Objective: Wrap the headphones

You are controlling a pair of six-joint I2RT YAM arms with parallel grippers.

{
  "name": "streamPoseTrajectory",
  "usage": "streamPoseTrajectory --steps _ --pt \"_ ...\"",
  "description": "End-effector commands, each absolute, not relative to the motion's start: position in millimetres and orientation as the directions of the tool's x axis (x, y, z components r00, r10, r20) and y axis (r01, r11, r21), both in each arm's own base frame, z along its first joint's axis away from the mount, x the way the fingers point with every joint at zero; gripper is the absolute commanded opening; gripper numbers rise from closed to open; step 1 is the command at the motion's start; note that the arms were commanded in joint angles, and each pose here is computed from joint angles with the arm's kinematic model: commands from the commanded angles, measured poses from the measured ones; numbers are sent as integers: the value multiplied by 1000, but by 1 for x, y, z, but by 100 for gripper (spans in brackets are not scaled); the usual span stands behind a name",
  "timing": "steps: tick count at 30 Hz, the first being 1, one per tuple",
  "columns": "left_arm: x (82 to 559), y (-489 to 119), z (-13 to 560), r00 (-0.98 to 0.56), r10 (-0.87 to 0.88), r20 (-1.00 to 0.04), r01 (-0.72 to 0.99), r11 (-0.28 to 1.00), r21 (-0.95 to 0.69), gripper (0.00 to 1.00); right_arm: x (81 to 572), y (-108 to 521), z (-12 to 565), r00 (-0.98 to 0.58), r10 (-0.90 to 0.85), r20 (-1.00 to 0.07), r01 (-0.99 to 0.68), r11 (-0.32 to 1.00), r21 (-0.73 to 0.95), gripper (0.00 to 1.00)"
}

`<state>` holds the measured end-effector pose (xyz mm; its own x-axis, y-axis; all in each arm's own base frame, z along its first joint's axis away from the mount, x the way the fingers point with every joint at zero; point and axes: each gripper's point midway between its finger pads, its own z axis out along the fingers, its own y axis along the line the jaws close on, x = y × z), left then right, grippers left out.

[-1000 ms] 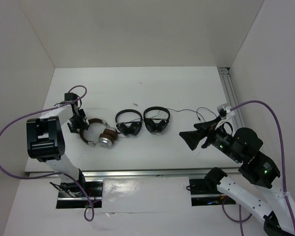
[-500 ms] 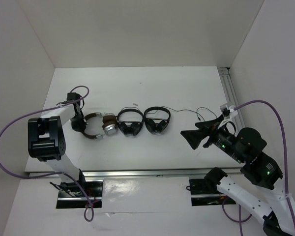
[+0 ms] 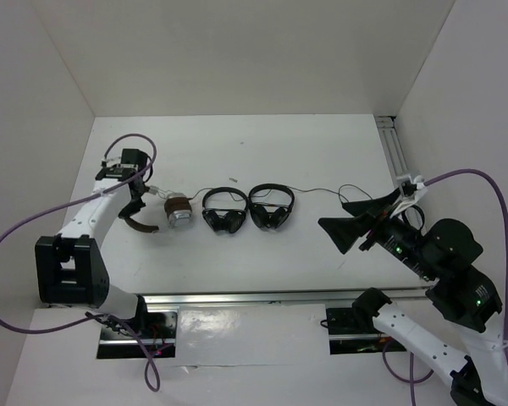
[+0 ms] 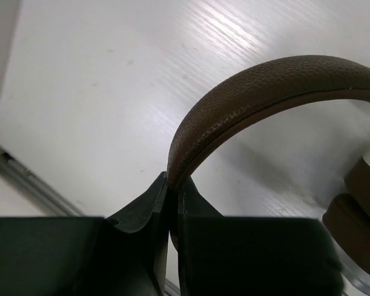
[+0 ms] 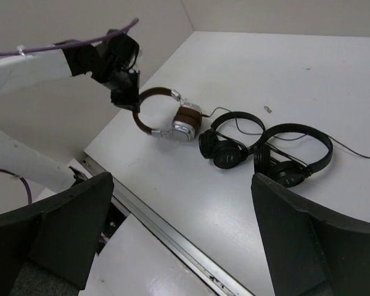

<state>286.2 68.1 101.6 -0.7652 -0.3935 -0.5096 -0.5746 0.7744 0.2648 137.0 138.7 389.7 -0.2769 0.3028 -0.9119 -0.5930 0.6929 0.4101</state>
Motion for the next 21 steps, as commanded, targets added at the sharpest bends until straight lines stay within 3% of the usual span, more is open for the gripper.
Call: streamPoseTrajectory --steps 1,5,9,12,14,21 --pt "282 89 168 -616 -442 -652 -723 646 244 0 144 153 383 -307 266 -914 -618 674 404 100" --pt "284 84 228 -470 -467 -749 -771 630 91 0 160 170 374 -292 242 -925 -653 657 378 100" --pt "288 57 315 -335 -446 -830 -640 755 -147 0 176 181 380 -234 218 -948 -683 657 320 100" --pt "283 22 394 -229 -406 -885 -389 871 -299 0 182 184 394 -182 216 -959 -699 657 281 100" --pt "276 -6 424 -236 -395 -888 -228 910 -345 0 183 183 403 -168 226 -959 -697 661 278 100" --pt "233 -95 505 -288 -345 -893 320 845 -429 0 177 170 454 -85 287 -954 -691 673 264 100"
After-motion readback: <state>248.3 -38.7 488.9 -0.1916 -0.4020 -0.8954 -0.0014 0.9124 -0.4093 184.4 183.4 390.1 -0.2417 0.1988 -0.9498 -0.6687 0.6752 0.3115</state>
